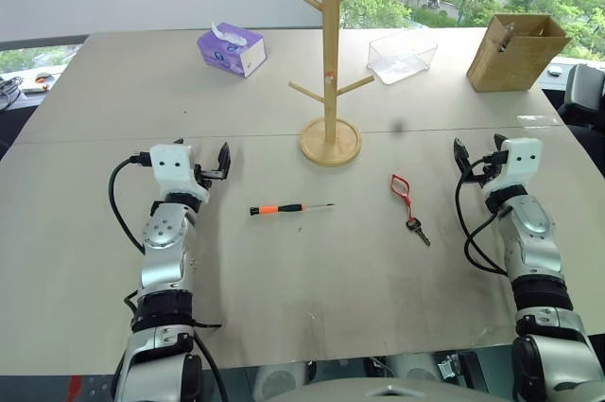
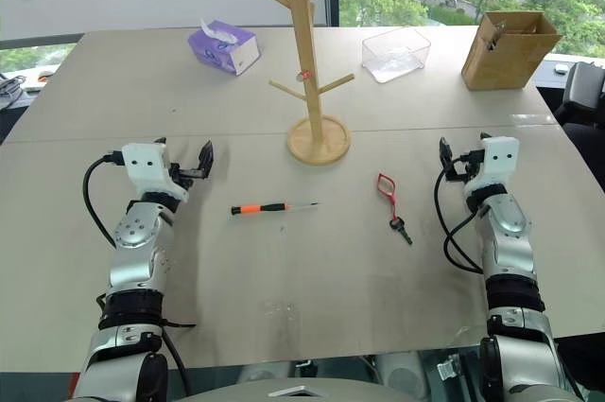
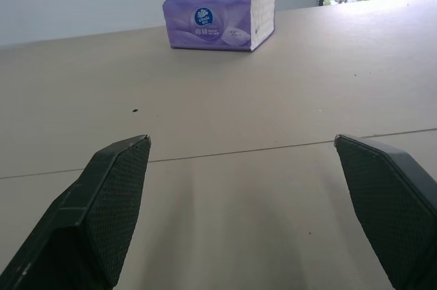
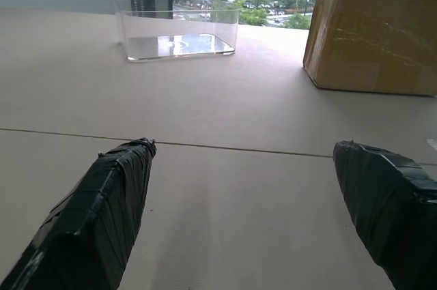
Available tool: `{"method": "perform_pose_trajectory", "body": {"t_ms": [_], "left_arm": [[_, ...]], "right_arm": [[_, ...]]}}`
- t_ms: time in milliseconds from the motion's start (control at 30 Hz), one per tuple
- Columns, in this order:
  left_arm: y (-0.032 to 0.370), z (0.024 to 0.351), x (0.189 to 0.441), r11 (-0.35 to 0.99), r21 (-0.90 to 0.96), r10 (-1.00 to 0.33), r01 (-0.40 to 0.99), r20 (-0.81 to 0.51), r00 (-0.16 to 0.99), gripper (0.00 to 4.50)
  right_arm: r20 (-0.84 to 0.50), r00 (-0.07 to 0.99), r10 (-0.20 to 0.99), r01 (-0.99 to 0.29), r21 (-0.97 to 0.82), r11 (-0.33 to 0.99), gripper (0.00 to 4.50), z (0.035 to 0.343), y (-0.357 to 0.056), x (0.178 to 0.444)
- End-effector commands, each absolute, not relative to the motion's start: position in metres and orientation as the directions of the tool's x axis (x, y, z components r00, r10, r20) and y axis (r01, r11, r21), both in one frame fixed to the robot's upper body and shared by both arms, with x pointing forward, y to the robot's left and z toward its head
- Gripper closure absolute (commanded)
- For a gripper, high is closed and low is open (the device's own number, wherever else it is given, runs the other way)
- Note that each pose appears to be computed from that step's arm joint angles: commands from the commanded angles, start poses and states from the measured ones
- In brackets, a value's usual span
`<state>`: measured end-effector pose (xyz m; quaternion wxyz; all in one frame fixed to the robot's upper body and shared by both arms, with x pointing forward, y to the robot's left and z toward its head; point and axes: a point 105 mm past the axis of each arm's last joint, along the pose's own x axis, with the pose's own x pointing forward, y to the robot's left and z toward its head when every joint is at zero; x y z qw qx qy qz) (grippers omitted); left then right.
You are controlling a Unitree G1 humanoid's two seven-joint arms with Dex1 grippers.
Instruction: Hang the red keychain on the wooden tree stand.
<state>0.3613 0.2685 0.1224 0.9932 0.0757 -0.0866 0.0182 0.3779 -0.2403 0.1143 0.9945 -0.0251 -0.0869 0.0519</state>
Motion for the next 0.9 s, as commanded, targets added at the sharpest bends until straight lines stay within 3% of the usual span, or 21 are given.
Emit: {"method": "perform_pose_trajectory", "body": {"t_ms": [33,700,767,900], "left_arm": [[0.273,0.139,0.36,0.988,0.141,0.025,-0.059,0.232,0.972,0.04],[0.274,0.14,0.362,0.989,0.139,0.013,-0.047,0.236,0.972,0.04],[0.27,0.142,0.362,0.99,0.14,-0.013,-0.022,0.245,0.969,0.04],[0.261,0.147,0.363,0.991,0.125,-0.074,0.042,0.267,0.961,0.04]], "right_arm": [[0.221,0.971,0.088,-0.076,-0.063,0.995,0.0,0.13,-0.248,0.379],[0.225,0.965,0.135,-0.126,-0.051,0.991,0.0,0.128,-0.242,0.376],[0.239,0.941,0.241,-0.232,-0.063,0.971,0.0,0.129,-0.23,0.368],[0.236,0.753,0.614,-0.606,-0.115,0.787,0.0,0.135,-0.189,0.323]]}}
